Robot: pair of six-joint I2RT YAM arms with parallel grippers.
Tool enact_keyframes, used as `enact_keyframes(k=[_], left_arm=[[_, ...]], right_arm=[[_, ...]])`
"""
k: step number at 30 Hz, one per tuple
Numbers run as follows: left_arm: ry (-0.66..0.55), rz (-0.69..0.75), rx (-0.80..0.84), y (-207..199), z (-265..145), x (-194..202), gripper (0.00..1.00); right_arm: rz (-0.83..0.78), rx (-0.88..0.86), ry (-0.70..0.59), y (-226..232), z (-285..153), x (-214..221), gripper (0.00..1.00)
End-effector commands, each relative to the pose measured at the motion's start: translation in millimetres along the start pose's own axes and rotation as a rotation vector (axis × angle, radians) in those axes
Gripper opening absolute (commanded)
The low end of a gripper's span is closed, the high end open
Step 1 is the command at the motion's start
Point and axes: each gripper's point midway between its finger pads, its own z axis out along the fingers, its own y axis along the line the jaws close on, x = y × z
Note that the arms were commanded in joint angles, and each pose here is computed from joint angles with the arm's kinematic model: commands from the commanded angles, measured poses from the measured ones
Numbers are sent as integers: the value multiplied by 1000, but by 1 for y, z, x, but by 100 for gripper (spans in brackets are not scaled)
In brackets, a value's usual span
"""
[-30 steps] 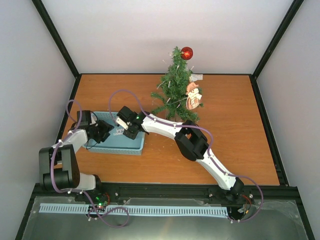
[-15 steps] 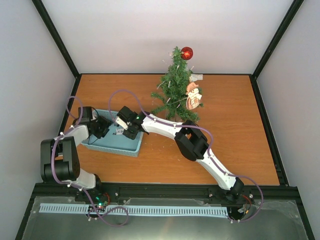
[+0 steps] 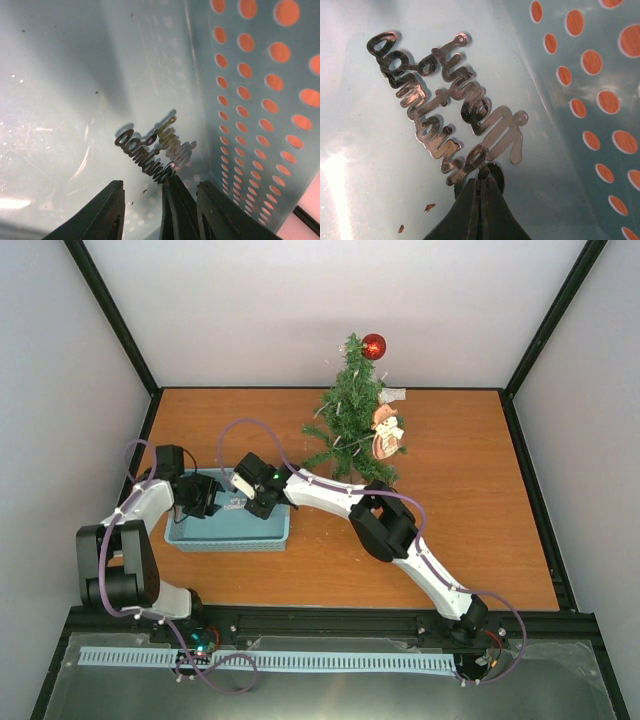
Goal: Decorate the small christmas tree
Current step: Pick up the decoration item from the storage box.
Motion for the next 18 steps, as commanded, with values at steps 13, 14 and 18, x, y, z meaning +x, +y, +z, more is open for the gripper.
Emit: enact_keyframes(k=[13,14,18], left_arm=[[-49,13,-28,-32,-42,-5,38],[-87,49,-39,-37,-48,-10,38],[-155,168,-64,-37,-60,-18,37]], right_arm=[[18,-27,48,7,8,26,3],[18,-28,45,7,8,26,3],[19,-39,38,8,9,24,3]])
